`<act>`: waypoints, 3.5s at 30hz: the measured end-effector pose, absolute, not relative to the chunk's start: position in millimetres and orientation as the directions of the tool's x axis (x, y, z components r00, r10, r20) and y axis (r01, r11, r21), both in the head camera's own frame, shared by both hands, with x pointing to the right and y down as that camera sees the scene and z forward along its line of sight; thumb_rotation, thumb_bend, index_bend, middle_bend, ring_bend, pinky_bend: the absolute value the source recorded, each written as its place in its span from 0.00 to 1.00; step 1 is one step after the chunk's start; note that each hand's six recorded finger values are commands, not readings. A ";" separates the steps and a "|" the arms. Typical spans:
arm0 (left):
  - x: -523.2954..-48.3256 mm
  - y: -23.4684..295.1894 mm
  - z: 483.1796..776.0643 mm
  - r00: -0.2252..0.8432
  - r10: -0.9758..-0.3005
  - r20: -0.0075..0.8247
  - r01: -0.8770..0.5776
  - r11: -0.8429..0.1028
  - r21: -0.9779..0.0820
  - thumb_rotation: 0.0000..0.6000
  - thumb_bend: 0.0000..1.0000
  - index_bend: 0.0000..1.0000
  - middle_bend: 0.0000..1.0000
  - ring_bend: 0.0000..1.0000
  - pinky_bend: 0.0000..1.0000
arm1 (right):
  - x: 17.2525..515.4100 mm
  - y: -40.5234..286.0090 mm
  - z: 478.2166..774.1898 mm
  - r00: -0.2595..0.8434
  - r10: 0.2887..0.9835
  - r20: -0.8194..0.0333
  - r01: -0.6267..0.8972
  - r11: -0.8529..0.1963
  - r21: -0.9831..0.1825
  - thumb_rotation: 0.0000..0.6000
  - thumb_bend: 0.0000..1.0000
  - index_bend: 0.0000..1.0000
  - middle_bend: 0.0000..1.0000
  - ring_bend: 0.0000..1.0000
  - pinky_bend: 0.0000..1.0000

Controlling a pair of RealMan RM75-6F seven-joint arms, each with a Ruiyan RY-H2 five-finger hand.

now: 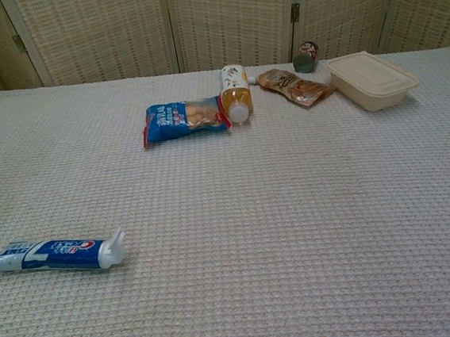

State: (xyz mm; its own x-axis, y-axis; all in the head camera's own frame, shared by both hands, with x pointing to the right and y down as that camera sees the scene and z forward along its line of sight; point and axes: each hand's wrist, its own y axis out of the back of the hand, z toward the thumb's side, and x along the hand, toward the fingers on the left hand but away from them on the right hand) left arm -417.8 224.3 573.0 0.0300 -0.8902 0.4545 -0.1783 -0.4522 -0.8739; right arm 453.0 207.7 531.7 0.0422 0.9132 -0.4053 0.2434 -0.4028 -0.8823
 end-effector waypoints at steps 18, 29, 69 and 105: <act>-396.3 220.5 581.0 0.127 -0.882 0.454 -0.180 -0.471 -0.864 1.00 0.39 0.23 0.31 0.22 0.02 | 457.0 206.0 523.6 0.023 0.932 -0.361 0.246 -0.355 -0.902 1.00 0.04 0.00 0.00 0.00 0.00; -351.5 218.3 610.5 0.326 -0.798 0.507 -0.125 -0.568 -0.814 1.00 0.33 0.23 0.31 0.22 0.02 | 457.7 205.9 522.8 0.025 0.934 -0.356 0.252 -0.351 -0.902 1.00 0.04 0.00 0.00 0.00 0.00; -325.3 241.0 699.2 0.332 -0.662 0.672 0.101 -0.684 -0.723 1.00 0.39 0.39 0.38 0.34 0.11 | 459.7 204.9 530.9 0.030 0.926 -0.376 0.263 -0.370 -0.891 1.00 0.04 0.00 0.00 0.00 0.00; -310.3 194.4 679.5 0.493 -0.730 0.473 -0.206 -0.626 -0.753 1.00 0.79 0.70 0.75 0.68 0.65 | 415.9 185.8 531.8 0.198 0.878 -0.436 0.249 -0.475 -0.844 1.00 0.04 0.06 0.02 0.03 0.00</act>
State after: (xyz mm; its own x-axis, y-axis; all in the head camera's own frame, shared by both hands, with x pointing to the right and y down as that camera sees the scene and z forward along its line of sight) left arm -310.3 194.4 679.5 0.4932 -0.7304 0.4725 -0.2056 -0.6257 -0.7525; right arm 415.9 185.8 531.8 0.1978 0.8779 -0.4361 0.2494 -0.4753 -0.8437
